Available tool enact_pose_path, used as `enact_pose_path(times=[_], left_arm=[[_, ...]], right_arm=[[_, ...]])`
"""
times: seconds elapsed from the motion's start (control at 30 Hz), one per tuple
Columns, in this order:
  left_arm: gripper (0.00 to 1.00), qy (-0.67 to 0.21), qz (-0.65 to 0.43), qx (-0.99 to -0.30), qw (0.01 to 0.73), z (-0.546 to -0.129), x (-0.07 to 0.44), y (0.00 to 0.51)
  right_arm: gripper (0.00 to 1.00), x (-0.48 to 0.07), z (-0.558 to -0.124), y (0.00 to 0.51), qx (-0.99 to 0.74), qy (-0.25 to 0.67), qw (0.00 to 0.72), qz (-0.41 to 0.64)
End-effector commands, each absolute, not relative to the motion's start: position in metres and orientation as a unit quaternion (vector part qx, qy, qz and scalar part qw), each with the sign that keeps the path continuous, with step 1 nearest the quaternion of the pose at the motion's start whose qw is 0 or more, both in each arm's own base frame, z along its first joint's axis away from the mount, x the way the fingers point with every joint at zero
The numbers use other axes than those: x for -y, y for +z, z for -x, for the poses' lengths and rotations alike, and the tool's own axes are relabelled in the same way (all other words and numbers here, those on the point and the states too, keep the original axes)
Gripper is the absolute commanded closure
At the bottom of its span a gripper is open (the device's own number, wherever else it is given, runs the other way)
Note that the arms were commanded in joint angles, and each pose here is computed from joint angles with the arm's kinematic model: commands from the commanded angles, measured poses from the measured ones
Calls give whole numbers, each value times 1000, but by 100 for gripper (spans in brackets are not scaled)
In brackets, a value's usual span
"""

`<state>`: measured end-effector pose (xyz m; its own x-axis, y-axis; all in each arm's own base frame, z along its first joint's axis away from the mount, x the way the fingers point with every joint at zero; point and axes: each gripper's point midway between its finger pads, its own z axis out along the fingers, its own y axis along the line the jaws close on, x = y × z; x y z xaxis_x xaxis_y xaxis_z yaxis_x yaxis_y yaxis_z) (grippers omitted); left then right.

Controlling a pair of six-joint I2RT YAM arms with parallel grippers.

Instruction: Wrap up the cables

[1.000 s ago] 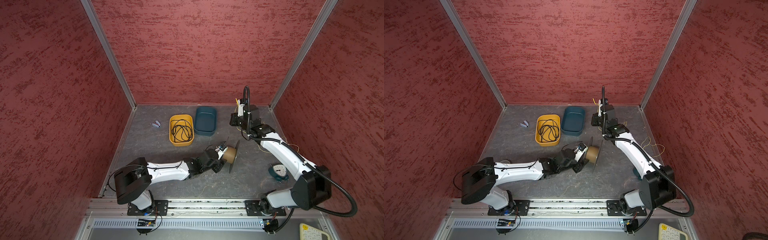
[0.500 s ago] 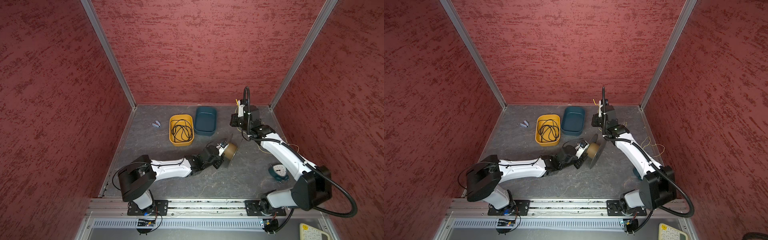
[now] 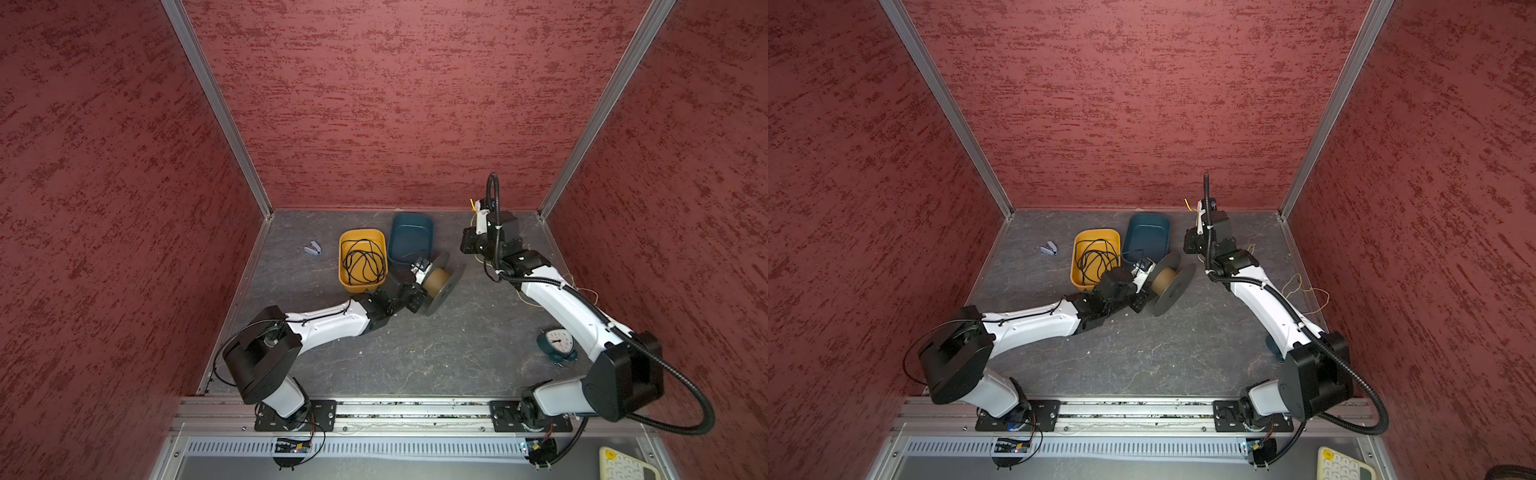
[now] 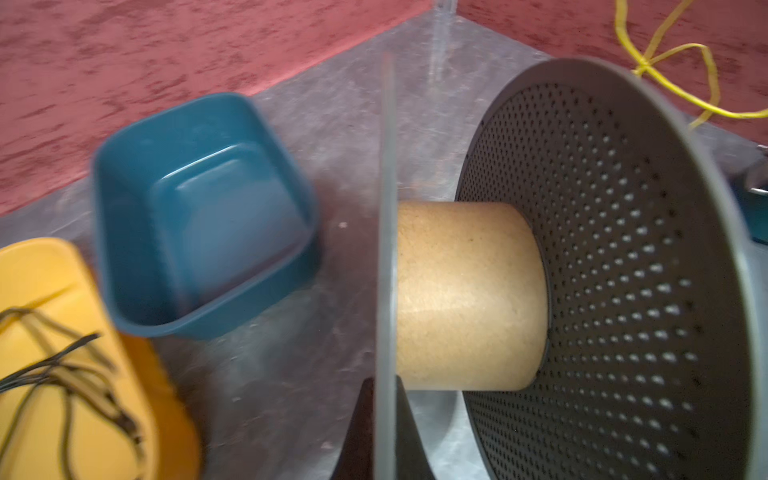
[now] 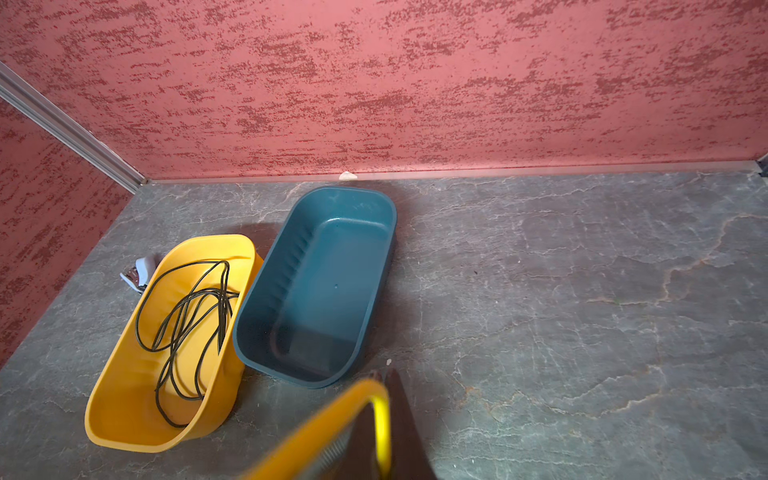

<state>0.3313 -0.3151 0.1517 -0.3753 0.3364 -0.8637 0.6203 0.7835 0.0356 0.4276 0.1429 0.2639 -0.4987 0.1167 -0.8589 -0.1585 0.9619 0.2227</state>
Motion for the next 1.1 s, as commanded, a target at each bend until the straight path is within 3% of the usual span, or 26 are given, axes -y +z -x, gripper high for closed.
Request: enact_pose_path(times=[0.0,0.27,0.57,0.7,0.87,1.07], left_arm=[[99,-162,-280,-795,513,-347,296,182],[94,-145,-292,-802,501,-357,277,171],[72,-149,-265,-814,494,-362,267,158],[71,-154,-259,-813,499,-361,263,161],[55,-156,-262,-811,499,-359,263,165],[52,-160,-263,-810,499,-358,263,168]], right_arm=[[100,-142,-430,276,-842,138,521,19],[100,-146,-430,275,-843,146,517,26],[100,-161,-428,265,-847,137,509,65],[100,-169,-426,267,-842,134,515,84],[100,-180,-423,271,-837,139,519,104],[100,-187,-422,269,-836,136,518,118]])
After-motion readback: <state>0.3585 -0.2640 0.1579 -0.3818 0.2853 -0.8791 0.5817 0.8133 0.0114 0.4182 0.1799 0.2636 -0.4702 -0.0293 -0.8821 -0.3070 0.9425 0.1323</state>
